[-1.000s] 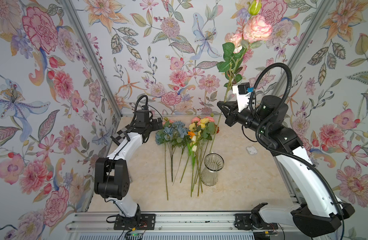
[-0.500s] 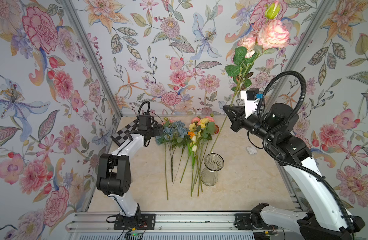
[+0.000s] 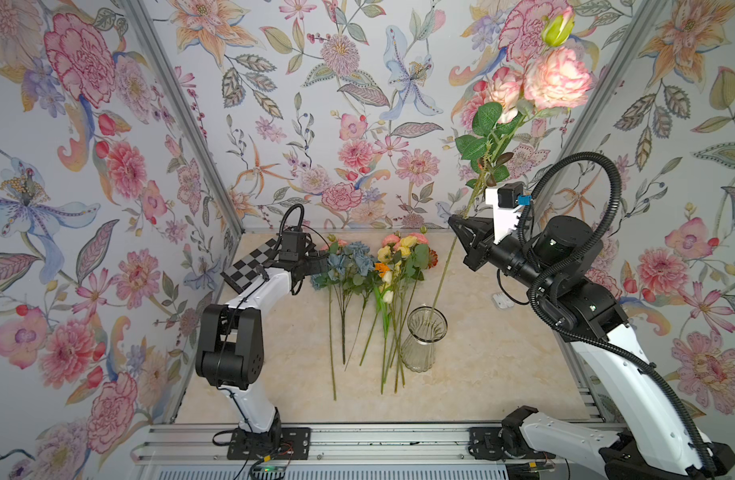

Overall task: Place the pink flowers into the vase
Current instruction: Place the flower in the vase.

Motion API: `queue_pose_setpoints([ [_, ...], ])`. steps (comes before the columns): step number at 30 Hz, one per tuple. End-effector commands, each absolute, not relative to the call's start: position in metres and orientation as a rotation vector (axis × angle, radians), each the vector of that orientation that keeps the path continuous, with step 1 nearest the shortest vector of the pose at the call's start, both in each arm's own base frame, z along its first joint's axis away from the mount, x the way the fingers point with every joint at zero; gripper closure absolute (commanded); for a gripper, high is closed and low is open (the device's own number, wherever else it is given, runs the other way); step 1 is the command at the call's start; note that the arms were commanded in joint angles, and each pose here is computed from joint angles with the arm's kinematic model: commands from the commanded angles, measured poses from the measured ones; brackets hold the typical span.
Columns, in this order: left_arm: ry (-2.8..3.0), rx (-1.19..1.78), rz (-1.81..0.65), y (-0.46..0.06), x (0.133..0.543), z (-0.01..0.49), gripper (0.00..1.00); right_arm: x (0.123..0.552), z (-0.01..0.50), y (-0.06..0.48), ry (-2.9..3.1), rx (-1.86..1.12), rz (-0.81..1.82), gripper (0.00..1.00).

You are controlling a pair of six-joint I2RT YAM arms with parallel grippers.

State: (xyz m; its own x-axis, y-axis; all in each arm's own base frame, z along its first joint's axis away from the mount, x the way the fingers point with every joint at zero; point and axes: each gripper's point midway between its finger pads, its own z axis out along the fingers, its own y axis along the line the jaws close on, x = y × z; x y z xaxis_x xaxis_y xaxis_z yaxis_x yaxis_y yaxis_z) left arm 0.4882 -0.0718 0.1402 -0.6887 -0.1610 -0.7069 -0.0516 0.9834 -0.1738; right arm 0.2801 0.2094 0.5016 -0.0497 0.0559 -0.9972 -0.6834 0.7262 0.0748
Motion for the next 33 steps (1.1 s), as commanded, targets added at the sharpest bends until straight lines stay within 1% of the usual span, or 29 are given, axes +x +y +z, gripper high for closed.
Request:
queue_pose_setpoints([
  [1, 2.335, -0.153, -0.161, -0.073, 0.492, 0.136, 0.00, 0.275, 0.518, 0.206, 1.455, -0.515, 0.648, 1.00],
  [5, 2.332, -0.152, -0.158, -0.073, 0.493, 0.136, 0.00, 0.270, 0.517, 0.205, 1.450, -0.522, 0.663, 1.00],
  [11, 2.339, -0.148, -0.155, -0.073, 0.494, 0.133, 0.01, 0.273, 0.497, 0.206, 1.497, -0.513, 0.668, 1.00],
  [20, 2.350, -0.139, -0.134, -0.072, 0.497, 0.129, 0.00, 0.284, 0.432, 0.223, 1.621, -0.492, 0.749, 1.00],
  [28, 2.362, -0.144, -0.134, -0.072, 0.497, 0.120, 0.01, 0.285, 0.372, 0.238, 1.671, -0.515, 0.729, 1.00],
  [33, 2.369, -0.150, -0.141, -0.073, 0.494, 0.114, 0.00, 0.286, 0.347, 0.242, 1.724, -0.520, 0.714, 1.00],
])
